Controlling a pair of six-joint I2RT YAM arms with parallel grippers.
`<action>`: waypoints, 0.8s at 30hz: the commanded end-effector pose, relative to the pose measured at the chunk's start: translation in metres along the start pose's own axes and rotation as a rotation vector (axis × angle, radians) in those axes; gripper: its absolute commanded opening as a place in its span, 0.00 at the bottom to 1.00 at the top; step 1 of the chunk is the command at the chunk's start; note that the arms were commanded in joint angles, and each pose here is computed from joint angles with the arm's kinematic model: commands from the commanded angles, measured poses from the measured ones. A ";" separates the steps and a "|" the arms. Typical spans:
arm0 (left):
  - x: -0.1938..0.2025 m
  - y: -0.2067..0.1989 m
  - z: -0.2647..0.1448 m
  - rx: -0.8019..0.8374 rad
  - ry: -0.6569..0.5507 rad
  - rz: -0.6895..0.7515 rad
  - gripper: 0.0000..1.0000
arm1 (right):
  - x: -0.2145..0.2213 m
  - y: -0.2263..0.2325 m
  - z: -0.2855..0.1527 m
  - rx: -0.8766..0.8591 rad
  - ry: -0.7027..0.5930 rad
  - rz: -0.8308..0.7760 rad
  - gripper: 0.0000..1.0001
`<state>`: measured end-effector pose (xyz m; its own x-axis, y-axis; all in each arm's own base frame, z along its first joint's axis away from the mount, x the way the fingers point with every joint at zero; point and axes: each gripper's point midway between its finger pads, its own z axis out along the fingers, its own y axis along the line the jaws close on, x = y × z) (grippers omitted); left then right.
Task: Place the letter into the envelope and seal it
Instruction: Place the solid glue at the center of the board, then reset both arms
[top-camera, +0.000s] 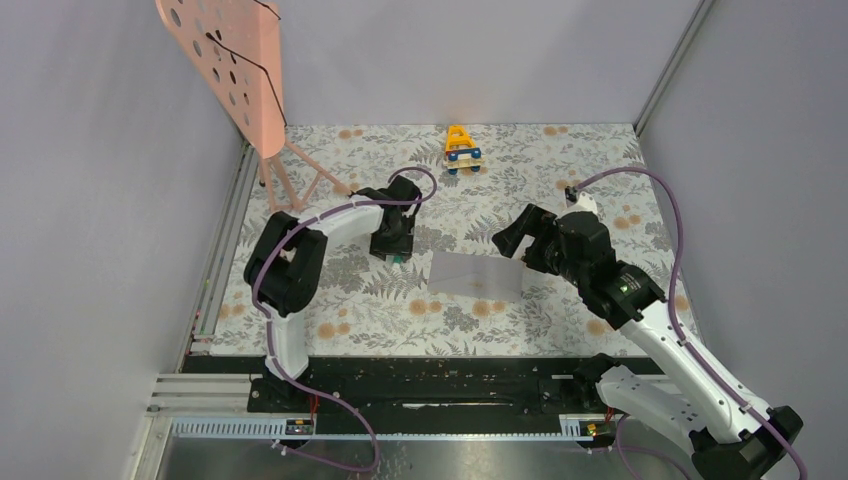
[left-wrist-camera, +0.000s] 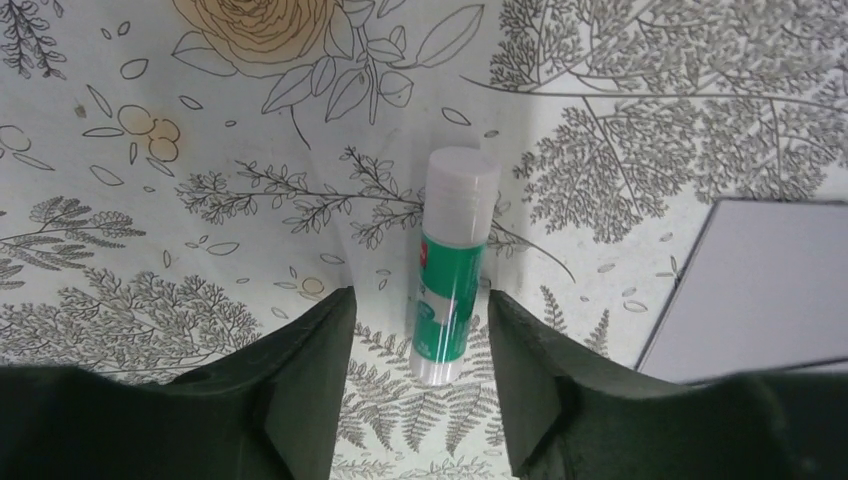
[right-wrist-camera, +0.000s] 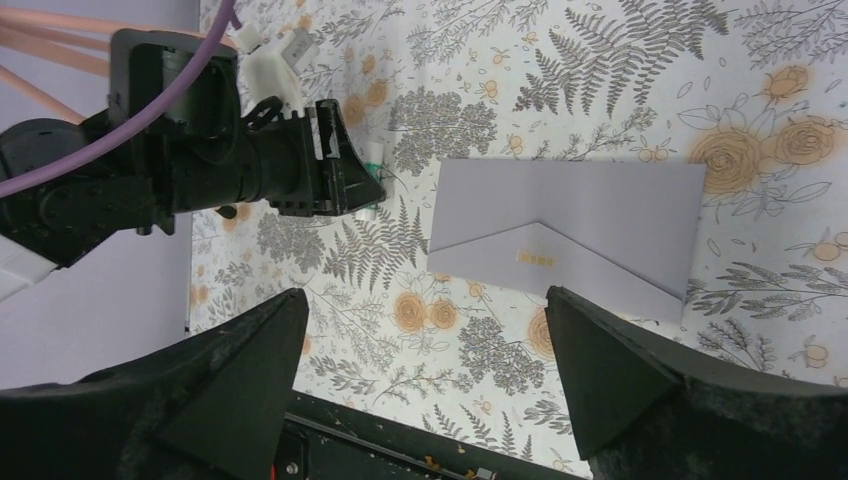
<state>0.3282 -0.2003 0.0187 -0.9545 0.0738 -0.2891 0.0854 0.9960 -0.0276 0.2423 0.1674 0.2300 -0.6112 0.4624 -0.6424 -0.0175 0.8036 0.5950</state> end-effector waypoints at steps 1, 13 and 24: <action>-0.027 -0.017 -0.046 0.089 -0.104 -0.011 0.56 | -0.019 -0.004 -0.008 0.044 -0.075 -0.002 0.99; -0.064 -0.049 -0.196 0.361 -0.346 0.024 0.73 | -0.052 -0.042 -0.020 0.393 -0.097 -0.128 1.00; -0.074 -0.020 -0.295 0.392 -0.632 -0.008 0.75 | -0.075 -0.063 -0.027 0.587 -0.105 -0.288 0.99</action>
<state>0.3150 -0.2261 0.2909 -0.7023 -0.0528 -0.7099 0.2857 0.8925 -0.3491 0.2662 0.0949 0.2378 -0.5975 0.2696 -0.7552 0.2409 0.9586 0.1517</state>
